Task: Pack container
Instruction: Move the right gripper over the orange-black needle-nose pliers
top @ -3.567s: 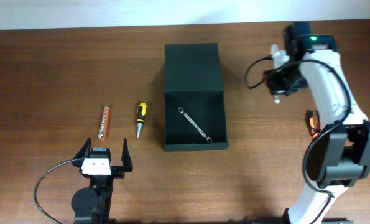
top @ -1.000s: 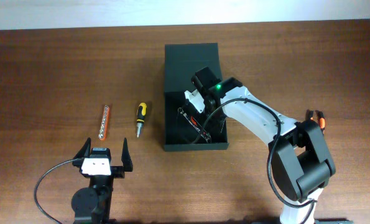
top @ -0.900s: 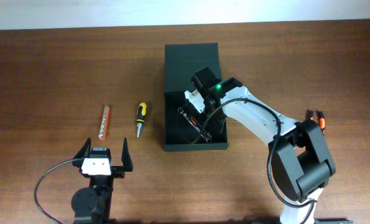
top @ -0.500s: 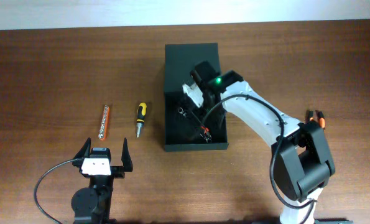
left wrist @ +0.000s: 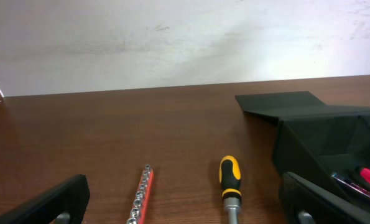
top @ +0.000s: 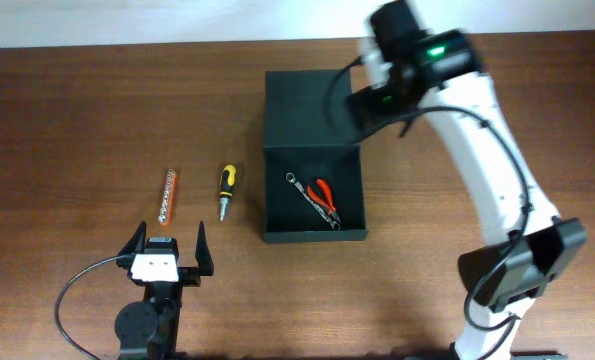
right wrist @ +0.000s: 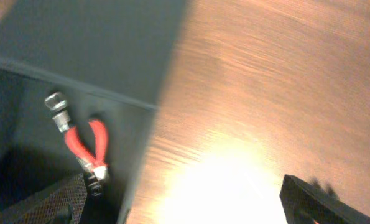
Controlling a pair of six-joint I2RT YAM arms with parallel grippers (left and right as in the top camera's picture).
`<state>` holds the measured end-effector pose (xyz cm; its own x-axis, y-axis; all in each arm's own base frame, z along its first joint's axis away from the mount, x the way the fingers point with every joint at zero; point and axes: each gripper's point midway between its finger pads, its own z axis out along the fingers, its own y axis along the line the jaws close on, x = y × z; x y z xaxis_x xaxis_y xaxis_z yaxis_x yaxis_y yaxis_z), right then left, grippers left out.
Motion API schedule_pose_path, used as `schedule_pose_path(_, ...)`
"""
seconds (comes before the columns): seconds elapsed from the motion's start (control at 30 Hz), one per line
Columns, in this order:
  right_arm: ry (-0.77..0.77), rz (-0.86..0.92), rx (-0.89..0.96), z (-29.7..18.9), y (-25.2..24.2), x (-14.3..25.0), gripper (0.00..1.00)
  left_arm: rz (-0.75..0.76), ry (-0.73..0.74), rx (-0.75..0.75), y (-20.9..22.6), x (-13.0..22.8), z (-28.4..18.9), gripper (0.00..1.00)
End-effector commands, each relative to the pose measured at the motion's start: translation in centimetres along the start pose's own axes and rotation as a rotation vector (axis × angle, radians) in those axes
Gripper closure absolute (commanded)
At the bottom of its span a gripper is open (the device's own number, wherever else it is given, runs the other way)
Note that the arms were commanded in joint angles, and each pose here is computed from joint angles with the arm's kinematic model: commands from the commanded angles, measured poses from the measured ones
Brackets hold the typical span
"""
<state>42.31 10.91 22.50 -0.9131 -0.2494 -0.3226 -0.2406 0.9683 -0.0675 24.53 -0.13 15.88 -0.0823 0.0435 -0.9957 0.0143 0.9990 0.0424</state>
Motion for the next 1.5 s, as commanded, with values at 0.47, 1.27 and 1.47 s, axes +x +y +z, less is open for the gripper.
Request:
schedule_pose_path(0.47,0.269,0.734,0.242,-2.8,-21.7,12.6,0.01,-0.01,0.002,-0.011,0.2,0.2,0.0,0.01)
schedule_pose_path(1.27,0.315,0.274,-0.06,8.6,-18.4,14.3,0.01,-0.01,0.002,-0.011,0.2,0.2,0.0,0.01)
schedule_pose_path(1.47,0.377,0.269,-0.037,10.7,-18.3,16.7,0.01,-0.01,0.002,-0.011,0.2,0.2,0.0,0.01)
